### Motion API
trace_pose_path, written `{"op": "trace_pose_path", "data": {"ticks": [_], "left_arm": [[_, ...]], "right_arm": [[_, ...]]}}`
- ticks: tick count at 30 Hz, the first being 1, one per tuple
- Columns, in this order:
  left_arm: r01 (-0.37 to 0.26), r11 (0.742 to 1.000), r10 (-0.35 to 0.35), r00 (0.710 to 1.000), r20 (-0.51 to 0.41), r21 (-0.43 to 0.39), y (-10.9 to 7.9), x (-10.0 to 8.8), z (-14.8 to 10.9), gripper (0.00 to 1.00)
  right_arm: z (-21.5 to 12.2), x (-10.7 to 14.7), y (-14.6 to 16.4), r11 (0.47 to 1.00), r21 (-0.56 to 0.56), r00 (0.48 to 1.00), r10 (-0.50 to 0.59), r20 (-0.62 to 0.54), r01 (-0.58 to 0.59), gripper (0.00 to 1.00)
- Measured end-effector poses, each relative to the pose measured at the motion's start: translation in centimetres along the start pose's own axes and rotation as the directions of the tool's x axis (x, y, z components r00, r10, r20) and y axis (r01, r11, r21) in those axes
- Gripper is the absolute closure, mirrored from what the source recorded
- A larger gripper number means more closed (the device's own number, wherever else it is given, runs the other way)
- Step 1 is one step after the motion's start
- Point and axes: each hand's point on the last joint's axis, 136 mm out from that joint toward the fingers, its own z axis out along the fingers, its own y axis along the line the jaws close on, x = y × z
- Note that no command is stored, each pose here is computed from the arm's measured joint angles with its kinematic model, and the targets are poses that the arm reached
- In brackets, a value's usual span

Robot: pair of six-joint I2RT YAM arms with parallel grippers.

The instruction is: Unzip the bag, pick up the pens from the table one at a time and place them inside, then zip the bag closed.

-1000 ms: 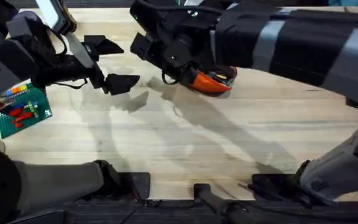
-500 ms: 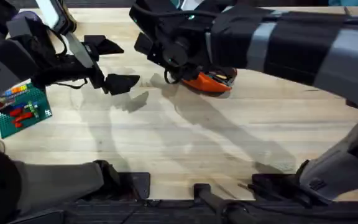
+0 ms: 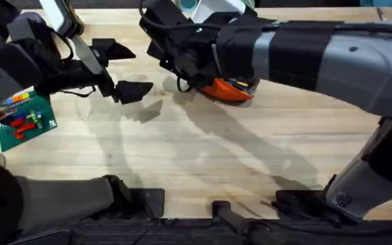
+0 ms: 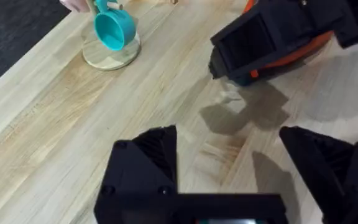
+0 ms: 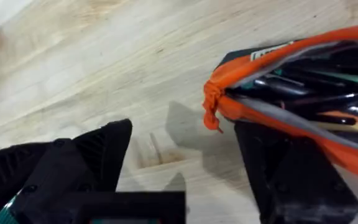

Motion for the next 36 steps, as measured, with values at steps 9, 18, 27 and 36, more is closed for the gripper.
{"op": "trace_pose_path", "data": {"ticks": [9, 18, 27, 36], "left_arm": [[0.0, 1.0, 0.0, 1.0, 0.0, 0.0, 0.0, 0.0, 0.0, 0.008], [0.0, 1.0, 0.0, 1.0, 0.0, 0.0, 0.0, 0.0, 0.0, 0.007], [0.0, 1.0, 0.0, 1.0, 0.0, 0.0, 0.0, 0.0, 0.0, 0.008], [0.0, 1.0, 0.0, 1.0, 0.0, 0.0, 0.0, 0.0, 0.0, 0.008]], "right_arm": [[1.7, 0.2, -0.9, 0.999, 0.034, 1.0, -0.006, 0.008, 0.006, 0.083], [1.7, -0.2, -1.0, 0.999, 0.042, 1.0, -0.01, 0.027, 0.009, 0.361], [1.7, -0.5, -1.1, 0.999, 0.049, 0.999, -0.011, 0.045, 0.009, 0.659], [1.7, -0.6, -1.2, 0.999, 0.051, 0.999, -0.013, 0.048, 0.01, 0.953]]}}
